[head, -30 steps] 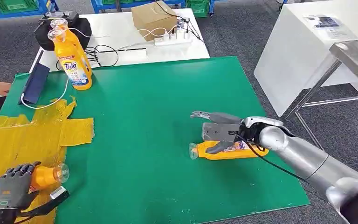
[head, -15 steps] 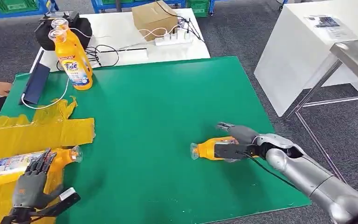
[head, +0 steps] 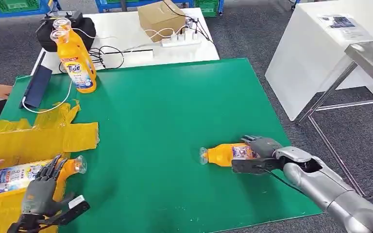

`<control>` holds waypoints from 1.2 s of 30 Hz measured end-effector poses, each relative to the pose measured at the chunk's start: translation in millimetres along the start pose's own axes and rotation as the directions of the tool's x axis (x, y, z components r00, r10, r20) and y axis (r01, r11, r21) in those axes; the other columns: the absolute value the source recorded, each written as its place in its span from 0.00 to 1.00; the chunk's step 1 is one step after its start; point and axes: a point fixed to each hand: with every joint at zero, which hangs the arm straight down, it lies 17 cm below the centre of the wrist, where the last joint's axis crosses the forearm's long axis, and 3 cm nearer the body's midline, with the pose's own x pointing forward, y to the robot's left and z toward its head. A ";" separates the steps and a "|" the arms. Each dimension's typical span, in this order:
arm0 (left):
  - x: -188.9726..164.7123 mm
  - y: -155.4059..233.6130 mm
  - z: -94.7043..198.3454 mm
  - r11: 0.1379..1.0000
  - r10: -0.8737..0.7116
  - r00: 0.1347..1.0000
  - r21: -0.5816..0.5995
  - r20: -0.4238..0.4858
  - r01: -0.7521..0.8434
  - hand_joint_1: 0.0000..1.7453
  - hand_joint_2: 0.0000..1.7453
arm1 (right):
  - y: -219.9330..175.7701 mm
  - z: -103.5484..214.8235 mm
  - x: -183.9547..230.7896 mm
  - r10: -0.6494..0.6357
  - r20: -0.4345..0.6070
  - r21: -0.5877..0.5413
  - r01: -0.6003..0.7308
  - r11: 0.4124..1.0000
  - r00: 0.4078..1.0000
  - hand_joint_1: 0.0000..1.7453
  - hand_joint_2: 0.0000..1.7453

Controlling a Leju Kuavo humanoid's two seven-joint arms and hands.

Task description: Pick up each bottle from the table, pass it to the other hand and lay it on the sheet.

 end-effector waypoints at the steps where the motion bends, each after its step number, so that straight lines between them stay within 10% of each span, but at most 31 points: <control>1: 2.1 1.9 -4.7 1.000 0.007 1.000 0.006 0.009 -0.007 0.00 1.00 | 6.6 4.3 -10.0 -0.002 -0.010 0.029 0.002 1.000 1.000 1.00 1.00; 11: 25.7 22.9 -47.8 0.957 0.276 0.959 0.077 0.060 -0.280 0.00 1.00 | 67.1 69.7 -79.4 -0.029 -0.090 0.198 0.046 0.979 0.996 1.00 1.00; 16: 45.5 36.4 -41.4 0.772 0.627 0.778 0.094 0.049 -0.628 0.00 1.00 | 39.3 36.9 -37.9 -0.189 -0.011 0.002 0.189 0.982 0.982 1.00 1.00; 17: 51.8 38.7 -35.4 0.689 0.719 0.694 0.087 0.043 -0.719 0.00 0.00 | 25.8 23.9 -12.3 -0.261 0.054 -0.059 0.264 0.963 0.964 1.00 1.00; 20: 76.0 57.1 -21.6 0.356 0.932 0.358 0.046 0.060 -0.933 0.00 0.00 | -8.4 6.8 65.1 -0.486 0.296 -0.160 0.545 0.823 0.822 1.00 1.00; 21: 83.3 65.3 -16.7 0.252 0.965 0.253 0.028 0.074 -0.967 0.00 1.00 | -16.7 3.6 97.6 -0.549 0.365 -0.154 0.631 0.761 0.751 1.00 1.00; 25: 107.4 113.1 -0.5 0.018 0.980 0.014 -0.018 0.196 -1.000 0.00 1.00 | -54.0 15.5 201.3 -0.675 0.574 -0.039 0.839 0.543 0.464 1.00 1.00; 28: 113.7 130.9 3.8 -0.014 0.972 -0.017 -0.016 0.236 -1.000 0.00 1.00 | -83.7 26.5 233.4 -0.671 0.647 -0.008 0.883 0.469 0.362 1.00 1.00; 36: 147.3 173.6 9.7 -0.056 0.932 -0.081 -0.081 0.354 -0.995 0.00 1.00 | -105.1 43.8 326.3 -0.626 0.733 0.115 0.858 0.501 0.267 1.00 1.00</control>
